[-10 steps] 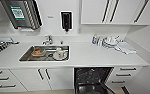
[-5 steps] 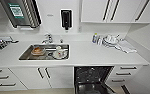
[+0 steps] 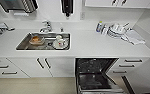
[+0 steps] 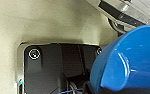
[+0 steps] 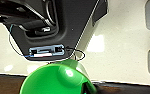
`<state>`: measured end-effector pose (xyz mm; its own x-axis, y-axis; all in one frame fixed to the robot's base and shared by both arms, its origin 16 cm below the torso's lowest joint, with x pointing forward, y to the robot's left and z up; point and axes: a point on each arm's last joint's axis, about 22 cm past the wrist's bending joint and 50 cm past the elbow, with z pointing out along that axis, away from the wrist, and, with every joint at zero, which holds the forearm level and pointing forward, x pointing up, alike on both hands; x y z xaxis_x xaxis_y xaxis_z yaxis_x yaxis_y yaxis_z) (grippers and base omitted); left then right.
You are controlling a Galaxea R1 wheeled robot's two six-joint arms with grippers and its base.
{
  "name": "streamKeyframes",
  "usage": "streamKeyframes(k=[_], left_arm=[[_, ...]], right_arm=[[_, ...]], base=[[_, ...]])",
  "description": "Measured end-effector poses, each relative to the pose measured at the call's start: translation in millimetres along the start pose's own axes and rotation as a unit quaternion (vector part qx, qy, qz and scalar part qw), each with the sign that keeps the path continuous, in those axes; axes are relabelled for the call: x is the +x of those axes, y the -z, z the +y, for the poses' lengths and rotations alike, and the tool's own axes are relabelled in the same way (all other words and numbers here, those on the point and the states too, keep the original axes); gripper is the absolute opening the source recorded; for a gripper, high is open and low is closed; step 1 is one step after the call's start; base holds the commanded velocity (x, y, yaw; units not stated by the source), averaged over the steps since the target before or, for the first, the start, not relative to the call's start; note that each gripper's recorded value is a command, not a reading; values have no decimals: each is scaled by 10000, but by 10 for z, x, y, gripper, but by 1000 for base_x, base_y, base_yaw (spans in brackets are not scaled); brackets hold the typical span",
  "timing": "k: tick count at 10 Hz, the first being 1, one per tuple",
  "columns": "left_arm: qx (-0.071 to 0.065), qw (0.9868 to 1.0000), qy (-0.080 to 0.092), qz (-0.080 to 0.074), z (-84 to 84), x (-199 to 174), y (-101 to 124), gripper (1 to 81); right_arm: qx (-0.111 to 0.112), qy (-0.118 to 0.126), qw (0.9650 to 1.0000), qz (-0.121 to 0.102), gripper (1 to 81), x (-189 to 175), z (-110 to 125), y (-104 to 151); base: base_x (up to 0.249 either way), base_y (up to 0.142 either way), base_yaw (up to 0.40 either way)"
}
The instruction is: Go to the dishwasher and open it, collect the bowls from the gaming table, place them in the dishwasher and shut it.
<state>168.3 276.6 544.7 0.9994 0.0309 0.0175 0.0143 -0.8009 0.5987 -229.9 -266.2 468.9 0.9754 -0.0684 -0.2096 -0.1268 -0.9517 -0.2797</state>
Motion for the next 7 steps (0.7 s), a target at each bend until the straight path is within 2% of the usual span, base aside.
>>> streamKeyframes(k=[2,4,6,7], left_arm=[[-50,9998,-78,-175,31,310,-142,10],[-120,9992,-339,-193,172,838,-195,10],[-157,9978,-626,-174,346,1361,-188,10],[-217,9965,-795,-167,496,1616,-209,10]], right_arm=[[6,-34,9998,-192,10,-122,-17,21],[3,-43,9997,-225,10,-130,-16,24],[5,-40,9998,-174,10,-94,-17,21],[22,-49,9998,-185,10,-116,-46,16]], base=[[0,0,0],[0,0,0],[0,0,0],[0,0,0]])
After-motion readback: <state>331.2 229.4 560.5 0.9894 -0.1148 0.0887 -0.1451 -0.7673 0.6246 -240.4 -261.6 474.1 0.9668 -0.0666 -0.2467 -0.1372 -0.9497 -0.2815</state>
